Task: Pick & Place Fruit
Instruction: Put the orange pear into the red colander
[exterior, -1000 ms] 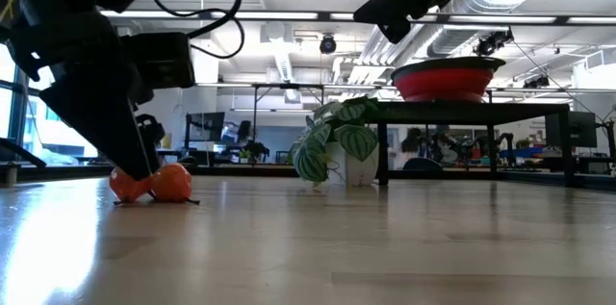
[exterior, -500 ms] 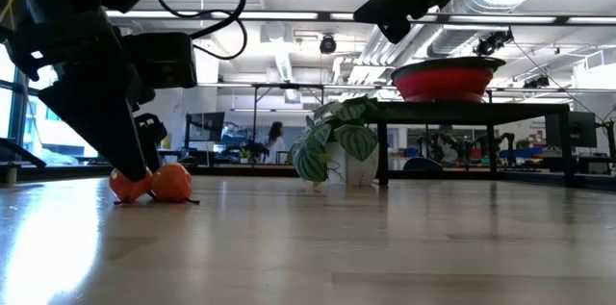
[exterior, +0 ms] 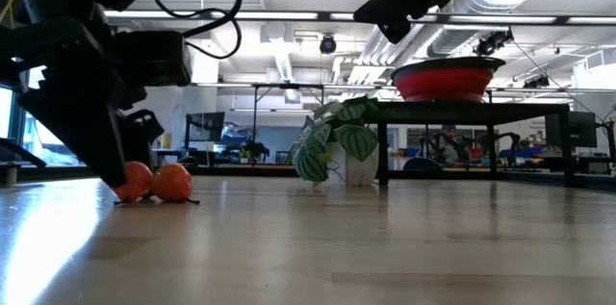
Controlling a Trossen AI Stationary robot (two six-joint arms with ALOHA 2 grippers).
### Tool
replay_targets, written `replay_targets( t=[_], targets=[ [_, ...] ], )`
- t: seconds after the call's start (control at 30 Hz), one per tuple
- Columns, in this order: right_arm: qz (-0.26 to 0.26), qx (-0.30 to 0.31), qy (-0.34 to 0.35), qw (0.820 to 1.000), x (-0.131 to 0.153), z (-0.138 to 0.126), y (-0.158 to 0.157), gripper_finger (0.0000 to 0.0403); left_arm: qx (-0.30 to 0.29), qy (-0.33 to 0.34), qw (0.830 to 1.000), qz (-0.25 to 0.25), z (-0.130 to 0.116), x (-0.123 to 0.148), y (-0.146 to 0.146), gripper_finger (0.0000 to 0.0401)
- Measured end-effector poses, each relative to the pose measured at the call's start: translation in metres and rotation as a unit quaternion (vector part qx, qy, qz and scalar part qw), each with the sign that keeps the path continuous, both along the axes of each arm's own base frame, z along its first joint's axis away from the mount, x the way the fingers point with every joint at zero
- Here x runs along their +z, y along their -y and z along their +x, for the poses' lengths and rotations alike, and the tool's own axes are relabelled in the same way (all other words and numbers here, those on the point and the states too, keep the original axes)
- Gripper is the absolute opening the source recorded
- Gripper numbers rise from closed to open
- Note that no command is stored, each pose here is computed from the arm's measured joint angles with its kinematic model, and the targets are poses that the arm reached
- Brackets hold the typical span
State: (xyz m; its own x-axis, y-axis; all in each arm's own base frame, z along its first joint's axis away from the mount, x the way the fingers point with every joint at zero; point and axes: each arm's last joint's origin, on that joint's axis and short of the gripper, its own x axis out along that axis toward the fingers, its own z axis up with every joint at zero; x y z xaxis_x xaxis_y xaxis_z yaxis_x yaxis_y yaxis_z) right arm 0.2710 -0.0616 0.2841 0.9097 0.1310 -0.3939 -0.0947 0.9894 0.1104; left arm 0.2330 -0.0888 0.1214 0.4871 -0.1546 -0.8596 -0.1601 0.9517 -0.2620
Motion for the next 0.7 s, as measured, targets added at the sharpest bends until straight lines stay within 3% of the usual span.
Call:
replay_targets(
  t=[0.27, 0.7],
  targets=[
    [0.0, 0.0, 0.0, 1.0, 0.0, 0.0, 0.0, 0.0009, -0.002, 0.003, 1.0, 0.017, -0.0005, -0.0007, -0.001, 0.0288],
    [0.001, 0.0, 0.0, 1.0, 0.0, 0.0, 0.0, 0.0009, 0.004, -0.002, 1.0, 0.016, -0.0012, -0.0018, -0.0018, 0.0173]
  ],
)
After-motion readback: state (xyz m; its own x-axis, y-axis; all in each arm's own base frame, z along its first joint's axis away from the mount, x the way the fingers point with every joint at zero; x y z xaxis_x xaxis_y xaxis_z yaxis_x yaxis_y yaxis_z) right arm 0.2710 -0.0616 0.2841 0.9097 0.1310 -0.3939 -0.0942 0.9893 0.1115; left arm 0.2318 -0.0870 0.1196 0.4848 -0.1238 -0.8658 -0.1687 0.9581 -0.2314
